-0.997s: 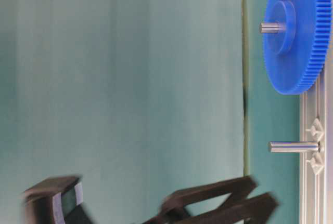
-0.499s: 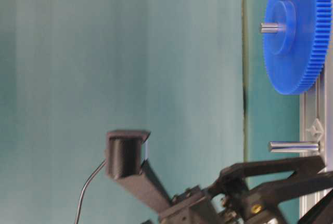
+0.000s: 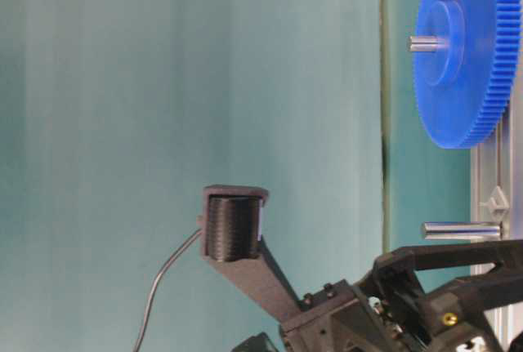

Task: Insert the small gear onto the shaft.
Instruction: 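Lower the left gripper over the small blue gear's hub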

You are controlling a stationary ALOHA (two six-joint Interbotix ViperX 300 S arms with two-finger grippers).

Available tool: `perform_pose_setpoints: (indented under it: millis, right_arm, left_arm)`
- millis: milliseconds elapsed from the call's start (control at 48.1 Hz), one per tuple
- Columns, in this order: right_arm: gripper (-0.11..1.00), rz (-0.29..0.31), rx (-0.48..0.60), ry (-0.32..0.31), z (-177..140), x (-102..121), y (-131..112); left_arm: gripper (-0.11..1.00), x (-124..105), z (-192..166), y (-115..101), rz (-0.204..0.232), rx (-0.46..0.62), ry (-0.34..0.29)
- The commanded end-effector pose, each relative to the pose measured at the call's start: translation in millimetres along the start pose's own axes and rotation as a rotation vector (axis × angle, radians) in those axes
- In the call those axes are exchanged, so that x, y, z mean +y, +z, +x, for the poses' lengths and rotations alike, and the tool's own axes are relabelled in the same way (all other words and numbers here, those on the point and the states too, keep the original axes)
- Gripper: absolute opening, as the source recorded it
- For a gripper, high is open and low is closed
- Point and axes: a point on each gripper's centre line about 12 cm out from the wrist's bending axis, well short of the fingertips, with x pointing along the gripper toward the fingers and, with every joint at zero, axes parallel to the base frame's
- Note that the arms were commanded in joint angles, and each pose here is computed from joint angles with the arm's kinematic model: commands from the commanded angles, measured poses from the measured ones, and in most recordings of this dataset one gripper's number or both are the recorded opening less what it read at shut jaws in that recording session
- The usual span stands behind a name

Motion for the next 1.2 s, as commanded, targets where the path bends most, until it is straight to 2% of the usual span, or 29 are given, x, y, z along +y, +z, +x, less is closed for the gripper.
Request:
perform_pose_setpoints:
  millis: [0,145,415,1039,1184]
  right_arm:
    - [0.04,0.002,-0.028,0.000,-2.0,0.1,7.3]
    - [0.04,0.002,-0.028,0.000,-1.9,0.0,6.8]
    - [0.04,0.002,-0.025,0.000,-1.8,-0.1,5.6]
    - [0.04,0.006,-0.025,-0.001,-0.9,-0.4,1.8]
    - [0.04,0.007,-0.025,0.000,-0.9,-0.4,1.8]
  left_arm:
    - [0.93,-4.4,-2.2,7.5,0.005,-0.024,-0.008]
    - [0.93,-5.6,0.8,6.7,-0.023,-0.017,-0.010]
    - [0.93,-17.3,2.6,3.1,-0.012,-0.009,-0.029]
    - [0.93,-17.4,9.5,-2.2,-0.022,0.010,-0.027]
    - [0.93,-17.3,13.1,-4.0,-0.037,0.019,-0.025]
